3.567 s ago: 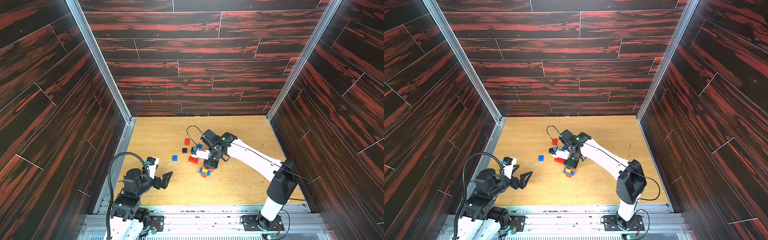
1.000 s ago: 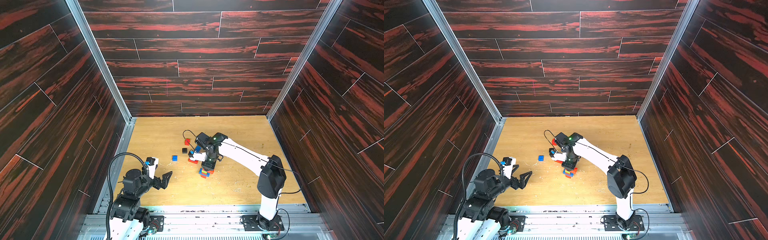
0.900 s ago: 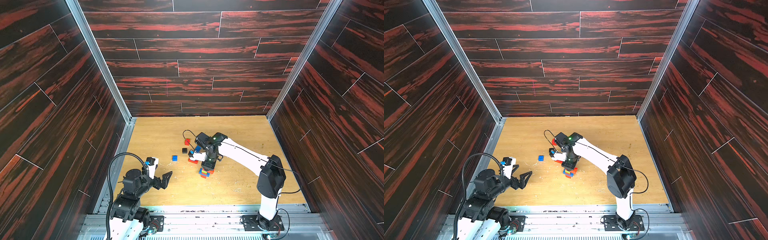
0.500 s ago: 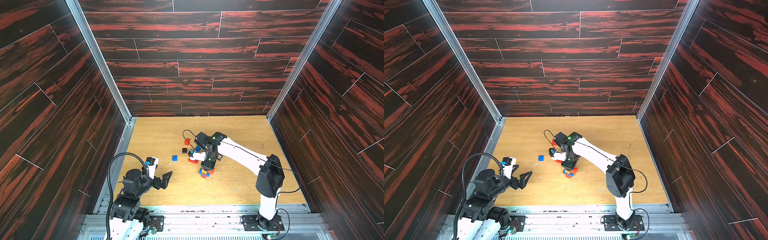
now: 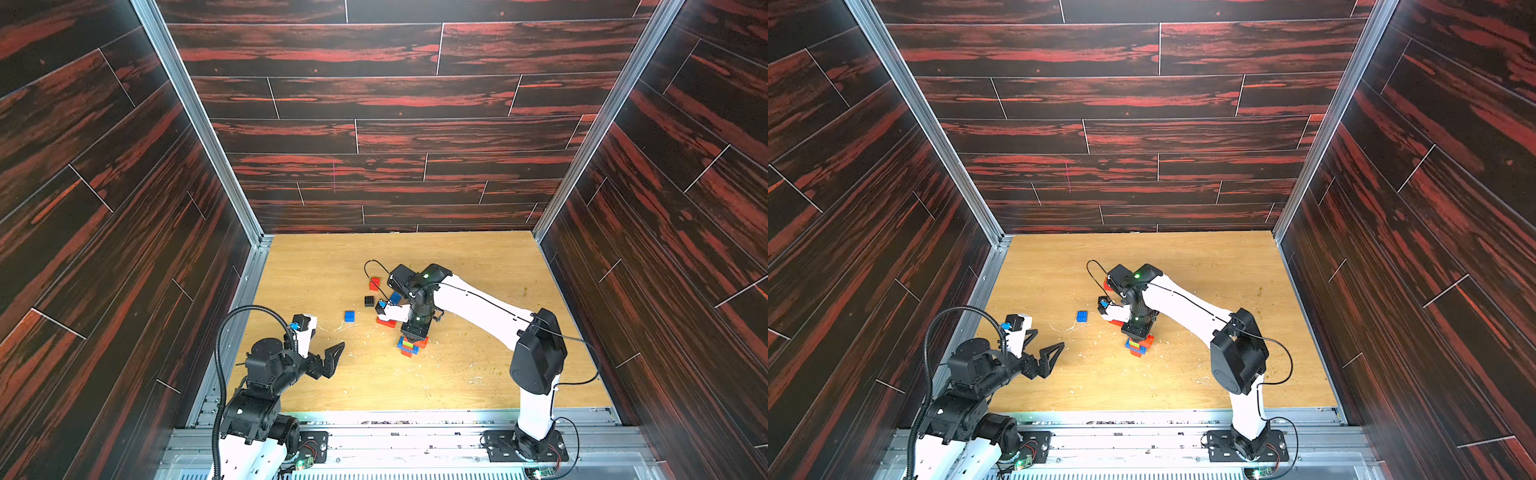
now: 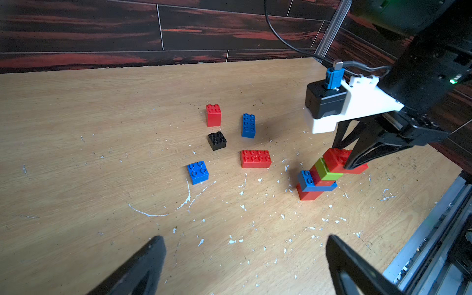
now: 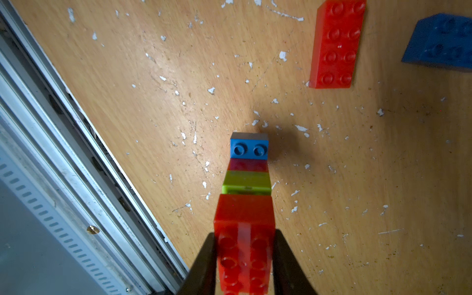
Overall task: Assemble the letter f with lego
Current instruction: Assemble the lego brick with the lego brick.
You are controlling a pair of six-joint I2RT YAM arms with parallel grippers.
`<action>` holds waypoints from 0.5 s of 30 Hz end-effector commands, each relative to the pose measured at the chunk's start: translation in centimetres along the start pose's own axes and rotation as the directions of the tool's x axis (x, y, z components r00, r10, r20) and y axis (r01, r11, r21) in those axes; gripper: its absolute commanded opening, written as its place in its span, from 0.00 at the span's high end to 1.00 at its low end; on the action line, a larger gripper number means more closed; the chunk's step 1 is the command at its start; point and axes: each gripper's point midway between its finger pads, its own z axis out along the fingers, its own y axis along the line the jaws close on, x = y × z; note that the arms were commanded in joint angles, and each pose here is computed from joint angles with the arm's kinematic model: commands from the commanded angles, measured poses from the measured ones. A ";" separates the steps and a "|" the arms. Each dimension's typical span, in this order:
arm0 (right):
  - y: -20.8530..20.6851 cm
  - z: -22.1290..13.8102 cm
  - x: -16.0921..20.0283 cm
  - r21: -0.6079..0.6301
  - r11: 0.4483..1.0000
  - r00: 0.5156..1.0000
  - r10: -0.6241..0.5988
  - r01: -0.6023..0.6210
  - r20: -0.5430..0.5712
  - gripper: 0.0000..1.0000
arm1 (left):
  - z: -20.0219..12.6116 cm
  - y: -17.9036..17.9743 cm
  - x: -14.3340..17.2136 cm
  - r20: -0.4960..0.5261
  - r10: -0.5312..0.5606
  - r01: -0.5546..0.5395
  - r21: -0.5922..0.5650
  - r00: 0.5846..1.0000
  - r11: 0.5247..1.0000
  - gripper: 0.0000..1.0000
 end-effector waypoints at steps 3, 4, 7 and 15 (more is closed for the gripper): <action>2.0 3.4 0.9 -0.080 0.997 0.993 -0.015 0.006 -0.118 0.80 | 0.0 0.0 0.2 0.001 0.004 -0.004 -0.003 1.000 1.000 0.00; 2.0 3.5 0.9 -0.079 0.997 0.992 -0.019 0.009 -0.123 0.80 | 0.0 0.0 0.2 0.001 0.004 -0.004 -0.003 1.000 1.000 0.00; 2.3 3.8 1.1 -0.079 0.997 0.990 -0.022 0.011 -0.137 0.80 | 0.0 0.0 0.2 0.003 0.004 -0.004 -0.003 1.000 1.000 0.00; 2.2 4.4 2.0 -0.066 0.998 0.984 -0.026 0.014 -0.174 0.80 | 0.0 0.0 0.2 0.004 0.005 -0.005 -0.002 1.000 1.000 0.00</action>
